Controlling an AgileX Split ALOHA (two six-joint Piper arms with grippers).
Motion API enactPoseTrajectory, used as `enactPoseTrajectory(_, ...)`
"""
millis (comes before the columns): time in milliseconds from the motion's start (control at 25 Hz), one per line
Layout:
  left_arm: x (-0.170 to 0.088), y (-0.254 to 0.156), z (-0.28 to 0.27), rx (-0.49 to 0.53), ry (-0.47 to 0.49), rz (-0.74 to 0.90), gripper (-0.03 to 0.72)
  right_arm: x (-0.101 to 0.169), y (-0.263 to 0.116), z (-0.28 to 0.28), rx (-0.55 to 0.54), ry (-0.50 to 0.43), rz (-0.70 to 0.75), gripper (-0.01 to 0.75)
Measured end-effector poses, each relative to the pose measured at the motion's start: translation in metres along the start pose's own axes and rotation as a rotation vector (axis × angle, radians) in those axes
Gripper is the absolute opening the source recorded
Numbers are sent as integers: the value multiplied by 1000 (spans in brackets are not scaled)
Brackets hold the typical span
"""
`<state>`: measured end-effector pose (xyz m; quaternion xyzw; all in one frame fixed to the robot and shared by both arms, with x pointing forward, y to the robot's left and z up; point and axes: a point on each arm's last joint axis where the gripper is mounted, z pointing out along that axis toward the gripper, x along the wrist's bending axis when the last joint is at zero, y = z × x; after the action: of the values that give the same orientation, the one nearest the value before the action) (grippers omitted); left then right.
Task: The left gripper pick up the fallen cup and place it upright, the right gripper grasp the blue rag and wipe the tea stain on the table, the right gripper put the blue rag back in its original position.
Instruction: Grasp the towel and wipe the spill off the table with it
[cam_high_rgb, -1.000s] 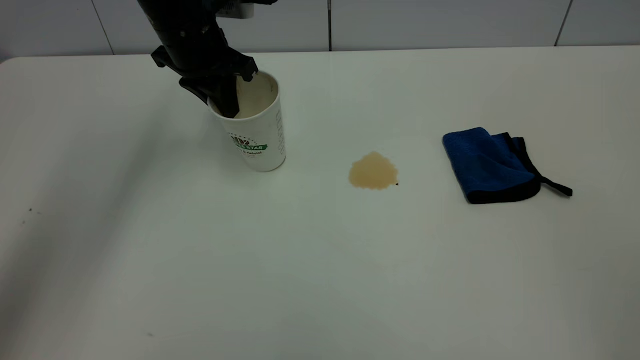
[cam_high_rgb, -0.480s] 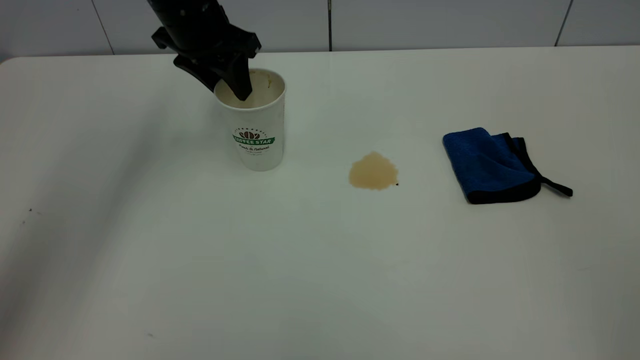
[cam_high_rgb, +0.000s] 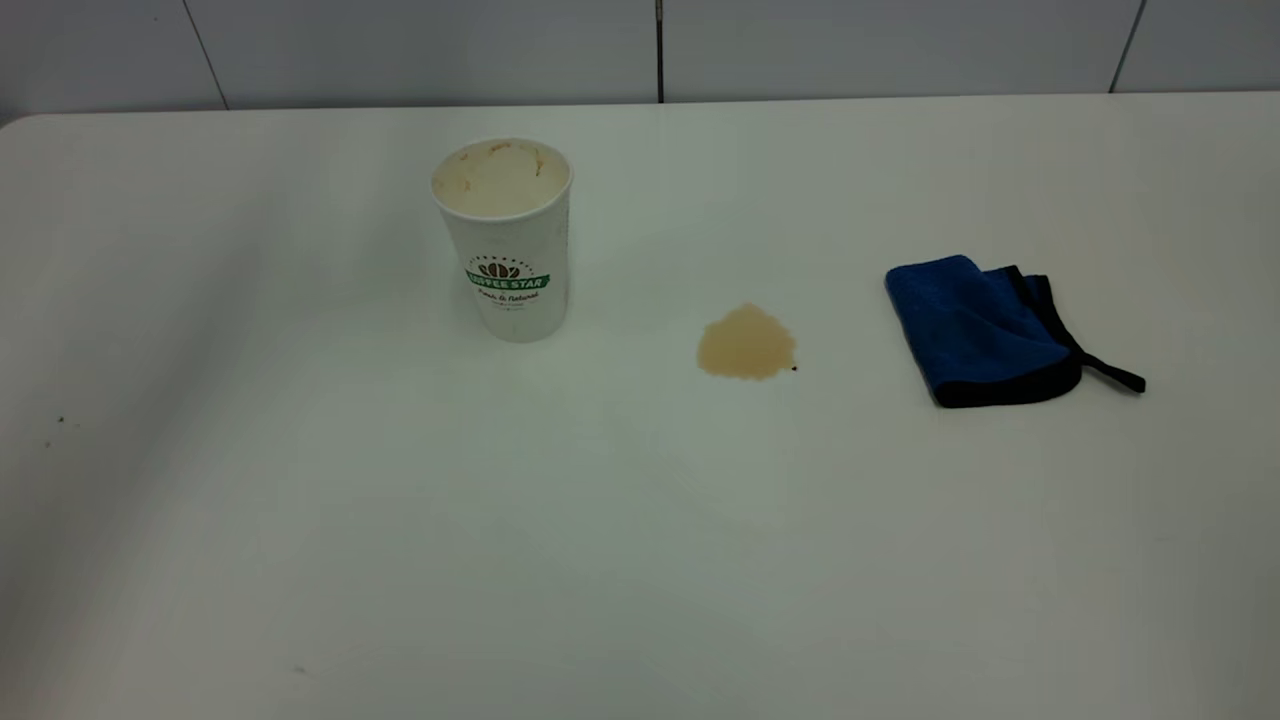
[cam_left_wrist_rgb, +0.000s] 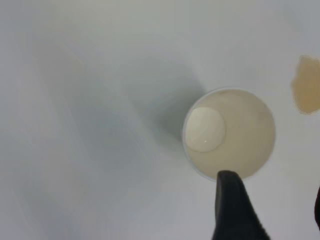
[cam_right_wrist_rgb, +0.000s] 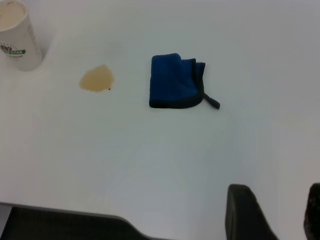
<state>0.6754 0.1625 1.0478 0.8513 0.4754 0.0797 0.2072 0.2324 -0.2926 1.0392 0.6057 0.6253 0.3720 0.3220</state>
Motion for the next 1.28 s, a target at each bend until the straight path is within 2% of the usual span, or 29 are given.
enactPoseTrajectory(120, -12, -2, -62, -57, 11, -6, 427, 0, 0, 0, 0, 0, 0, 295)
enactPoseTrajectory(240, -26, -17, -122, -54, 15, 1, 427, 0, 0, 0, 0, 0, 0, 267)
enactPoseTrajectory(360, -37, -28, -175, -153, 63, -17, 427, 0, 0, 0, 0, 0, 0, 243)
enactPoseTrajectory(480, -44, -44, -212, -221, 106, -71, 427, 0, 0, 0, 0, 0, 0, 238)
enactPoseTrajectory(560, -48, -60, -224, -227, 130, -102, 427, 0, 0, 0, 0, 0, 0, 238)
enactPoseTrajectory(640, -53, -85, -231, -207, 154, -124, 427, 0, 0, 0, 0, 0, 0, 238)
enactPoseTrajectory(1040, -77, -241, -168, 141, 125, -130, 427, 0, 0, 0, 0, 0, 0, 238)
enactPoseTrajectory(1280, -91, -315, -145, 203, 117, -177, 468, 0, 0, 0, 0, 0, 0, 239)
